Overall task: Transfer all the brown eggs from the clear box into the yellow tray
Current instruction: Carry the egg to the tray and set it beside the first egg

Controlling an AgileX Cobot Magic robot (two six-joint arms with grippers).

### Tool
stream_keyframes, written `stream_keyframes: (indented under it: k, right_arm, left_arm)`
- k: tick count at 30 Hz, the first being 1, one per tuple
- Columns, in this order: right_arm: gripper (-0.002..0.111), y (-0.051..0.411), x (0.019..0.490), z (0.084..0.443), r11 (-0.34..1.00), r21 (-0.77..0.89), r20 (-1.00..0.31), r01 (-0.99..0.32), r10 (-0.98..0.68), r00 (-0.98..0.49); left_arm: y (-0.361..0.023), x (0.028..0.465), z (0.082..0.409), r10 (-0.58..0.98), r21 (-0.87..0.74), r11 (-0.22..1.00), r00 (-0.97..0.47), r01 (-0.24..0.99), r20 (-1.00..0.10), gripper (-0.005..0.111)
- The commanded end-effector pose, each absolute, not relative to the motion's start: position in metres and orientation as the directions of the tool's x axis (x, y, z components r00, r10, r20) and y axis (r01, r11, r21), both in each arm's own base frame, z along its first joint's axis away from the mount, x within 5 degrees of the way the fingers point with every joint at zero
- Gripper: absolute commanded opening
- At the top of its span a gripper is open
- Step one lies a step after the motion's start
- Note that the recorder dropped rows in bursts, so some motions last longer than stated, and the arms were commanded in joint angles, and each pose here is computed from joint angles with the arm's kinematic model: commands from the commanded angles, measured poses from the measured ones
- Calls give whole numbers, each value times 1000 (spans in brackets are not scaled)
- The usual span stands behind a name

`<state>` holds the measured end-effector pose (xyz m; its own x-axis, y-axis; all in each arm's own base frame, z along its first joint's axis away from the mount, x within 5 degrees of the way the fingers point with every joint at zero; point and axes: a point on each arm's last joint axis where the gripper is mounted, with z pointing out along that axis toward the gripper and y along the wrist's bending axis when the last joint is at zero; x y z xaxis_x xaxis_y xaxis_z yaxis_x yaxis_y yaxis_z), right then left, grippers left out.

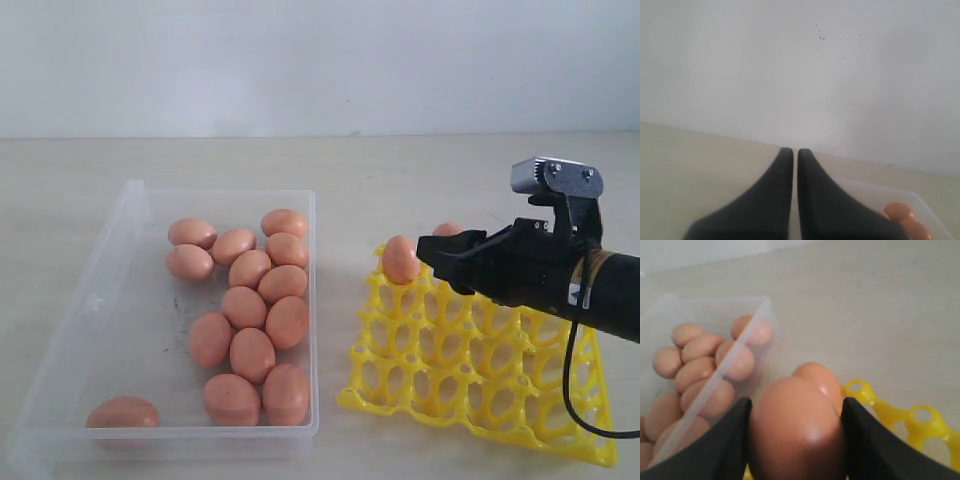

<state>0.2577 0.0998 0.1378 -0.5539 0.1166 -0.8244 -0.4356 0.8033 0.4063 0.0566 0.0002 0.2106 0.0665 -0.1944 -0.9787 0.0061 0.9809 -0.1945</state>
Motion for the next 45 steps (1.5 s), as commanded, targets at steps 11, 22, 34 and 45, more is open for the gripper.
stream_keyframes:
  k: [11, 22, 34, 45]
  right_arm:
    - [0, 90, 273, 113, 785, 405, -858, -469, 149, -491]
    - [0, 92, 291, 99, 809, 329, -856, -487, 38, -516]
    - [23, 91, 298, 95, 825, 339, -829, -452, 34, -559]
    - [61, 90, 298, 102, 833, 338, -826, -438, 40, -562]
  left_arm:
    - [1, 56, 213, -212, -212, 977, 88, 4, -973, 4]
    - [1, 56, 213, -212, -212, 977, 88, 4, -973, 4]
    - [1, 56, 213, -212, -212, 977, 88, 4, -973, 4]
    - [1, 56, 213, -212, -212, 977, 88, 4, -973, 4]
